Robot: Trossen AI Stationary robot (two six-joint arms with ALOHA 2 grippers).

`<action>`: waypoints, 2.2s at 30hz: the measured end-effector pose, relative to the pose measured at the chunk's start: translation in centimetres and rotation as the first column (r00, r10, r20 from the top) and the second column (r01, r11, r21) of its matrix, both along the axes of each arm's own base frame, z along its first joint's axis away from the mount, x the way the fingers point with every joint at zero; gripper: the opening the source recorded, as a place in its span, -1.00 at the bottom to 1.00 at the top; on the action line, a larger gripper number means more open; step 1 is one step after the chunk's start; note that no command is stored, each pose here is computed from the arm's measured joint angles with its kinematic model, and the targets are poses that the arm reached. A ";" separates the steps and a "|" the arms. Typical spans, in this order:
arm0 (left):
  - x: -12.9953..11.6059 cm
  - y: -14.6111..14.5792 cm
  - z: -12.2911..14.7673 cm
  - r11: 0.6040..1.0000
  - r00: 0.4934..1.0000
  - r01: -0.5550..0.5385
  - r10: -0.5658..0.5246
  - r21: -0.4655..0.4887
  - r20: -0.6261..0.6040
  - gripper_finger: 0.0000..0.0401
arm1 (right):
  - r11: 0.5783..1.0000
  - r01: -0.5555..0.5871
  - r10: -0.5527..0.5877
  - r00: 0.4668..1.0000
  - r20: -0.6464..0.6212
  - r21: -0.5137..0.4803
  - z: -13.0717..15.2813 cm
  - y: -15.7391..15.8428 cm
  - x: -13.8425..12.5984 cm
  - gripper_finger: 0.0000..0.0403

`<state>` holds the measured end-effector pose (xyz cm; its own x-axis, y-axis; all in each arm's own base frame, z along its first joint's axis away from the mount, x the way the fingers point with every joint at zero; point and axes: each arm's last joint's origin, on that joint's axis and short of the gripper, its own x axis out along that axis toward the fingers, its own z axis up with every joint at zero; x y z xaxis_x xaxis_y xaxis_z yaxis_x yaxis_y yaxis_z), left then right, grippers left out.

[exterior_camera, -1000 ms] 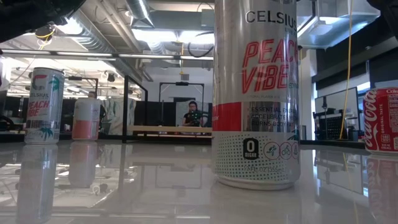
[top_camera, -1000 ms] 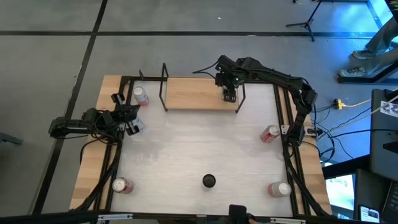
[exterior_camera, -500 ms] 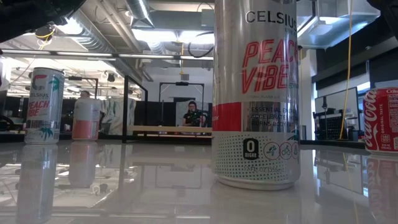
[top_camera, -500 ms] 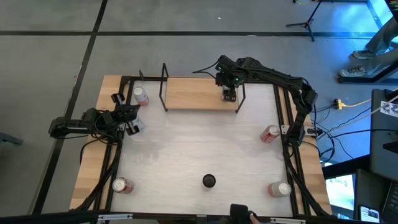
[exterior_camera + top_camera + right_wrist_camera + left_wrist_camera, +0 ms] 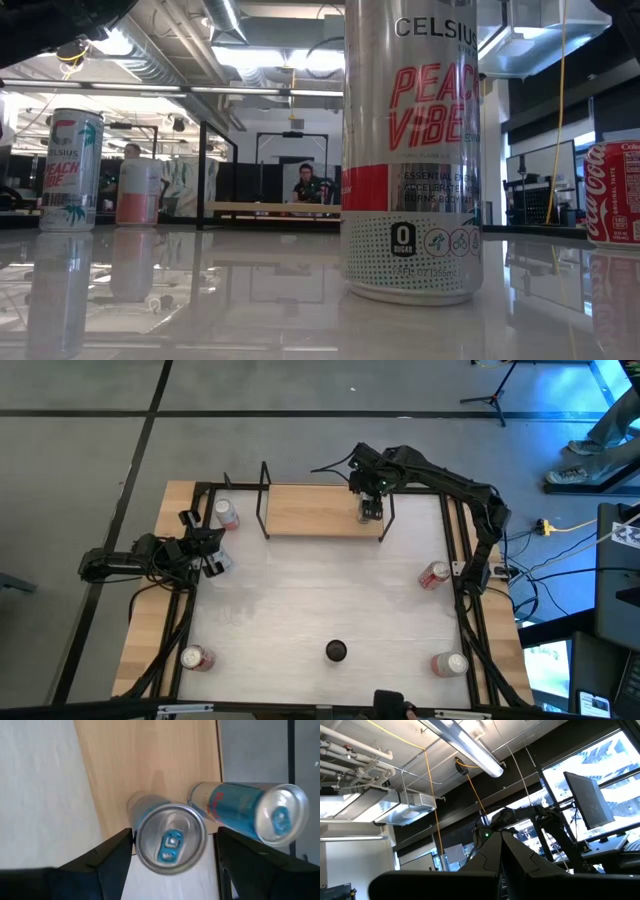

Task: Place canned beverage on shelf
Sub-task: Put the blue soda can on the shelf, then put the top red soda can on the shelf

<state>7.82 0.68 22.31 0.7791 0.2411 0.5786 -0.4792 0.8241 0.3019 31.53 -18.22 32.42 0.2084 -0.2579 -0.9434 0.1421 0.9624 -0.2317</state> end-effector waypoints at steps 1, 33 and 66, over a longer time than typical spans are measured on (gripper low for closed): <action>0.0 0.0 0.0 1.000 1.000 0.000 0.000 0.000 0.000 -0.97 | 1.000 -0.001 0.001 1.000 0.006 -0.002 0.3 0.2 0.1 0.41; 0.1 -0.4 0.0 0.988 0.993 0.122 -0.122 0.097 -0.009 -0.97 | 0.984 0.159 -0.168 0.977 0.134 0.073 5.8 14.2 -9.7 0.41; 0.0 -0.2 0.0 0.998 0.999 0.045 -0.045 0.032 -0.002 -0.96 | 0.699 0.694 -0.634 0.713 -0.301 0.171 -4.8 15.6 -17.1 0.97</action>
